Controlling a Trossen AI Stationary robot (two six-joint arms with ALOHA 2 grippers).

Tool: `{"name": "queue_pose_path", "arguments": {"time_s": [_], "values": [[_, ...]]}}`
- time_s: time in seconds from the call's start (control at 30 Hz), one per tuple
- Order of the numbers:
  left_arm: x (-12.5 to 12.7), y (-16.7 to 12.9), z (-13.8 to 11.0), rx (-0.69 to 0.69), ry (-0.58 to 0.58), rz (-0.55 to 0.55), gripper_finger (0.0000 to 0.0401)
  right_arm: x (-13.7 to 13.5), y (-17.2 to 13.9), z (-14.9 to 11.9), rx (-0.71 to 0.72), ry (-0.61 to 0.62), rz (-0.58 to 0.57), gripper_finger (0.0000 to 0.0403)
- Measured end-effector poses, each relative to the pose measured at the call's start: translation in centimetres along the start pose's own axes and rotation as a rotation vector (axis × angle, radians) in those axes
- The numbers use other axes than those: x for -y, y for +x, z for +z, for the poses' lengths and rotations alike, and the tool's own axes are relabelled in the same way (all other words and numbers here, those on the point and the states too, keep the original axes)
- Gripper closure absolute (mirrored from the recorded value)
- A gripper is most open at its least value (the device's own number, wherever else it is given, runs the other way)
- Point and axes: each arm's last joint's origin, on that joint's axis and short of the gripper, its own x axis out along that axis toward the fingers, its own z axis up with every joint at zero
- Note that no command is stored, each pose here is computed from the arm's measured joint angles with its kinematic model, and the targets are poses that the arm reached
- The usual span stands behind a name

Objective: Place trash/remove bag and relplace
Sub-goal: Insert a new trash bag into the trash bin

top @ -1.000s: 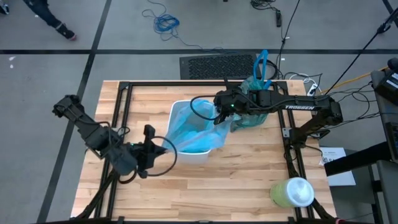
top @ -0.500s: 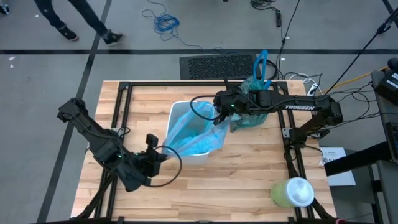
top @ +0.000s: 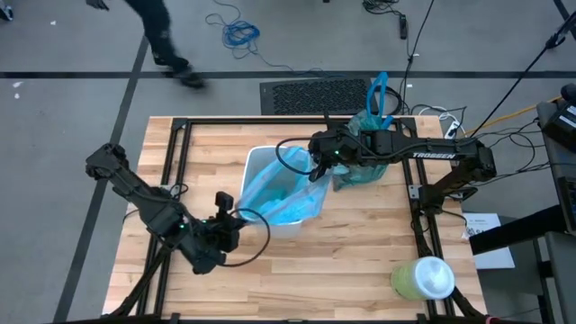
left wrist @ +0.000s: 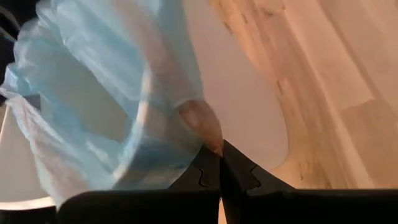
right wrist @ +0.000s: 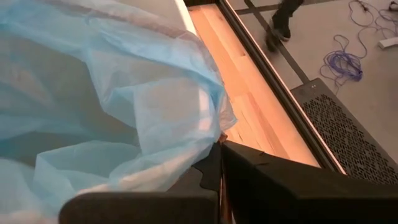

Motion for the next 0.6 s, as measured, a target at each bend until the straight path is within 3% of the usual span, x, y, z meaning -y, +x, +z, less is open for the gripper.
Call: {"name": "queue_pose_path", "arguments": {"time_s": [0.33,0.43,0.6], "values": [[-1.1,1.3,-0.3,-0.047,-0.035,0.022,0.0401,-1.4,-1.1,0.0,0.041,-0.163,-0.059,0.0394],[-1.1,1.3,-0.3,-0.046,-0.038,0.024,0.0401,-1.8,-1.7,0.0,0.06,-0.177,-0.044,0.0369],[-1.1,1.3,-0.3,-0.044,-0.039,0.023,0.0401,-1.9,-2.7,0.3,0.103,-0.18,-0.027,0.0295]]}}
